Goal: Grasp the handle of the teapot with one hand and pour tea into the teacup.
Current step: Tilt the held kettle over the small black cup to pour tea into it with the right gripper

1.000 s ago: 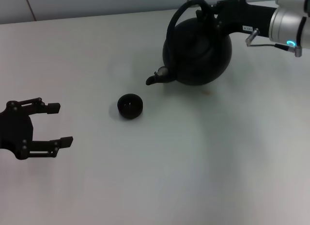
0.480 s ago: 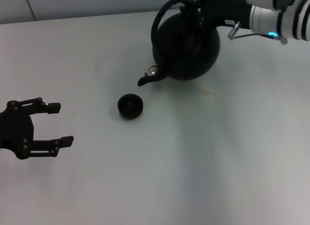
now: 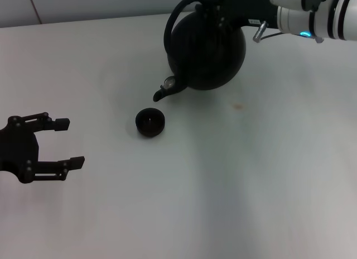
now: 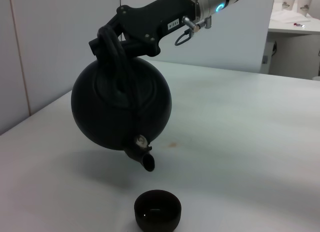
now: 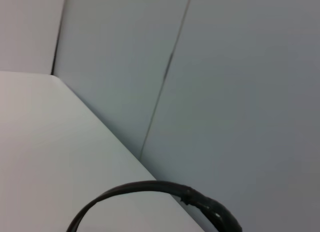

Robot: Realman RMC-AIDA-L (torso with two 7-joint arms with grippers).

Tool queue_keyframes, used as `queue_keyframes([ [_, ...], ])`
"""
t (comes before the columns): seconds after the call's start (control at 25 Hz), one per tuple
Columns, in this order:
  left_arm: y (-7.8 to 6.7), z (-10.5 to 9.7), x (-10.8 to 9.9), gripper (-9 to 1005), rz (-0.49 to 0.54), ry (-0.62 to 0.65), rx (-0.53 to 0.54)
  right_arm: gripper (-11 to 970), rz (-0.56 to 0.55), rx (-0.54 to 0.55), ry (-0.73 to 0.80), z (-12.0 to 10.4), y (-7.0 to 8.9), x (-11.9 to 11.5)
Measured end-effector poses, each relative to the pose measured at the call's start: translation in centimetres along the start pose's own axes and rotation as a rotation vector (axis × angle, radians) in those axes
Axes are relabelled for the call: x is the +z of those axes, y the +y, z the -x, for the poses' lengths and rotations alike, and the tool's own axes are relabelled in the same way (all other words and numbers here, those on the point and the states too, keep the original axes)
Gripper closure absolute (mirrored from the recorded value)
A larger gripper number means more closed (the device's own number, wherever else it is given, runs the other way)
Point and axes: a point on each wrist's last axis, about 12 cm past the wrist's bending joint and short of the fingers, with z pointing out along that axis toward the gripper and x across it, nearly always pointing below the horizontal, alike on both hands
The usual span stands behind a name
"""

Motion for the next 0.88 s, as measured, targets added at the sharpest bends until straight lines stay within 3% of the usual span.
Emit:
queue_keyframes([
  [0.88, 0.3, 0.0, 0.0, 136, 0.018, 0.005, 0.002, 835, 0.031, -0.105, 0.003, 1.4, 1.1, 0.8],
])
